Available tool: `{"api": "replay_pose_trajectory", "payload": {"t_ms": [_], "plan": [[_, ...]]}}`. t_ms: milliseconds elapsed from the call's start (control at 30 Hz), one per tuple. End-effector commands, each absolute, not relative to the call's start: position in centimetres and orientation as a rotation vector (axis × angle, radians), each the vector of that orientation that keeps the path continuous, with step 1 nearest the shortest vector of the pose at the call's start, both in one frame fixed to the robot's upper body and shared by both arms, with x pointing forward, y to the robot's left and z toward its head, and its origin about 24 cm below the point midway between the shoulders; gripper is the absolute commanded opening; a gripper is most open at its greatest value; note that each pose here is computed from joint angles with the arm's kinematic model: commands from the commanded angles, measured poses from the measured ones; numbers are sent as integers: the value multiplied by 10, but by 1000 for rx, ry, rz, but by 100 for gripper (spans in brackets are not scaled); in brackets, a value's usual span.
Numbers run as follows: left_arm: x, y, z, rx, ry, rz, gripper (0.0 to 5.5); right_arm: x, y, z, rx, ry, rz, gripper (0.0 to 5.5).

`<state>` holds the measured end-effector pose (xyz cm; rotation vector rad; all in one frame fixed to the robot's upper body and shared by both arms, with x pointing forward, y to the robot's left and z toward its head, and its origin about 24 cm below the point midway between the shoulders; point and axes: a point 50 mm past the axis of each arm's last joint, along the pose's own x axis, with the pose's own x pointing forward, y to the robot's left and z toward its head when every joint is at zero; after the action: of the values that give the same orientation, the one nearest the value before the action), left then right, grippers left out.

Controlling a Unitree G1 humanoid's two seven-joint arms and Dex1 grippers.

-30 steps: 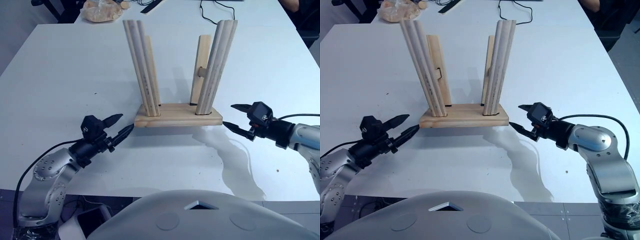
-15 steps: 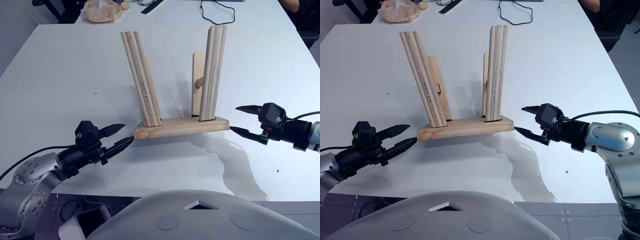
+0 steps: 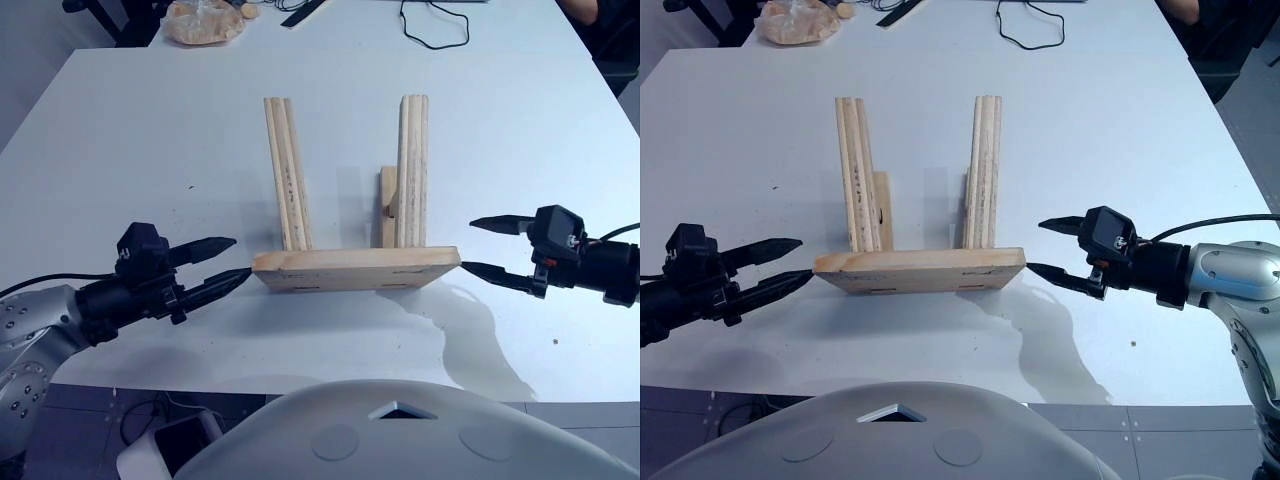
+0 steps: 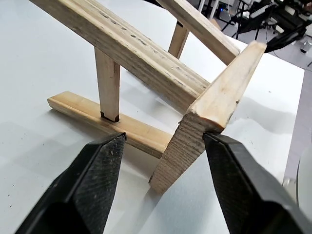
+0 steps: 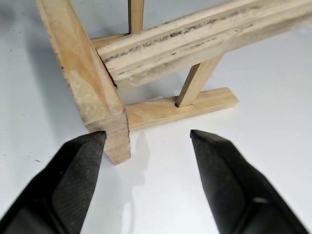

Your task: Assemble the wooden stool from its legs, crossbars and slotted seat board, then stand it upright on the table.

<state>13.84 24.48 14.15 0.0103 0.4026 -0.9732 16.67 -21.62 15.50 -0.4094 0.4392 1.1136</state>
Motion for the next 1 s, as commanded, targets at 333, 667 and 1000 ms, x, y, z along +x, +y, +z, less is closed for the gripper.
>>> {"api": "replay_pose_trajectory", "payload": {"t_ms": [333, 667, 1000], "plan": [[144, 259, 109, 250, 433, -1056, 294, 172, -237, 139, -204, 524, 1287, 322], [157, 277, 63, 383, 380, -1057, 294, 169, -223, 77, -327, 607, 1384, 322], [163, 266, 19, 366, 288, -1065, 294, 170, -194, 50, -303, 513, 1411, 322]]}}
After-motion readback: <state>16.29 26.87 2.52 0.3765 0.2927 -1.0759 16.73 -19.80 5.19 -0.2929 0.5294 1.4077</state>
